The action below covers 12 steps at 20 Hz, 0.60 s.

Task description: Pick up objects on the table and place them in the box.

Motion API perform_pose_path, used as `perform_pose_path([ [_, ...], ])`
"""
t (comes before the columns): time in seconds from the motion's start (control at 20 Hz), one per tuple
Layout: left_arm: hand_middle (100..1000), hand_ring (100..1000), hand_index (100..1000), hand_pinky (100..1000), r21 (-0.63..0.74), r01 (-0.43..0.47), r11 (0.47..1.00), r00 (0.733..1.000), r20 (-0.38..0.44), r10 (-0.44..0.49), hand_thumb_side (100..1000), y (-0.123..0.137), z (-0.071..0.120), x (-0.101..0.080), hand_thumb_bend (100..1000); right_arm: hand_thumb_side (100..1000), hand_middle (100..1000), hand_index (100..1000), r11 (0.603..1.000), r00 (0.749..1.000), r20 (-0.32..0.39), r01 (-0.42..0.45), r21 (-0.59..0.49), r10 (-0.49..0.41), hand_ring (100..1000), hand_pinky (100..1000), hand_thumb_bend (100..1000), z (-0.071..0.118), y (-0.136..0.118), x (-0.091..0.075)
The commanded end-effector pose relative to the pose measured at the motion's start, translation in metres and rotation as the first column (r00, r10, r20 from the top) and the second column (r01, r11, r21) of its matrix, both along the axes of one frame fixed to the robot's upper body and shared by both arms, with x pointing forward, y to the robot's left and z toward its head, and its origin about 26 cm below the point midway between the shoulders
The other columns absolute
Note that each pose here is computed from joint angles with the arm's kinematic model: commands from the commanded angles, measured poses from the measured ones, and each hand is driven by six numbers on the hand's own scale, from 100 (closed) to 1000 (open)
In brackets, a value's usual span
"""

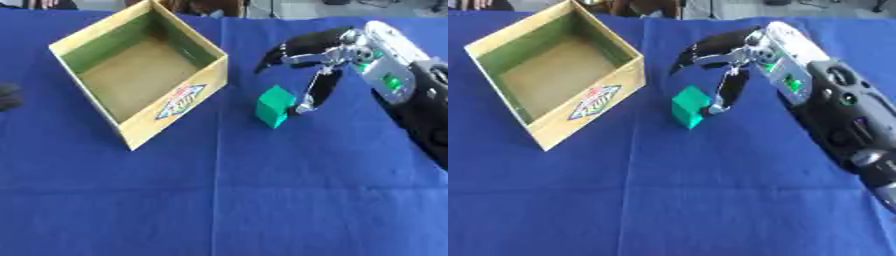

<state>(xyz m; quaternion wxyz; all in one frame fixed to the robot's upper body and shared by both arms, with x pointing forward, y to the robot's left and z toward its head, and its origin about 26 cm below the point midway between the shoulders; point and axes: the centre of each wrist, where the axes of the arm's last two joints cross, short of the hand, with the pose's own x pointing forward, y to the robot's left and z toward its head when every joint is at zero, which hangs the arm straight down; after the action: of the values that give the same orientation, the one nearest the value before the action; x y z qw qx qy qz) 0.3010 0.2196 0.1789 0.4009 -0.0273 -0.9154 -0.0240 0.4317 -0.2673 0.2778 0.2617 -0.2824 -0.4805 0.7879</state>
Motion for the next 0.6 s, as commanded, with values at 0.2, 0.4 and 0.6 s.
perform_pose_path([
  [0.2, 729, 674, 818, 700, 0.000, 0.014, 1.000, 0.999, 0.029, -0.014, 1000, -0.002, 0.008, -0.002, 100, 208, 765, 859, 0.977, 0.994, -0.073, -0.095, -0.190, 0.082, 898, 861, 455, 0.004, -0.005, 0.000],
  [0.4, 729, 674, 818, 701, -0.001, 0.015, 1.000, 0.999, 0.031, -0.015, 1000, -0.002, 0.008, -0.002, 100, 192, 737, 832, 0.976, 0.993, -0.084, -0.096, -0.197, 0.081, 888, 858, 441, 0.000, -0.005, 0.002],
  [0.6, 729, 674, 818, 701, -0.001, 0.015, 1.000, 0.999, 0.031, -0.015, 1000, -0.002, 0.008, -0.001, 100, 182, 700, 806, 0.975, 0.990, -0.109, -0.107, -0.195, 0.087, 877, 852, 442, -0.008, -0.006, 0.005],
])
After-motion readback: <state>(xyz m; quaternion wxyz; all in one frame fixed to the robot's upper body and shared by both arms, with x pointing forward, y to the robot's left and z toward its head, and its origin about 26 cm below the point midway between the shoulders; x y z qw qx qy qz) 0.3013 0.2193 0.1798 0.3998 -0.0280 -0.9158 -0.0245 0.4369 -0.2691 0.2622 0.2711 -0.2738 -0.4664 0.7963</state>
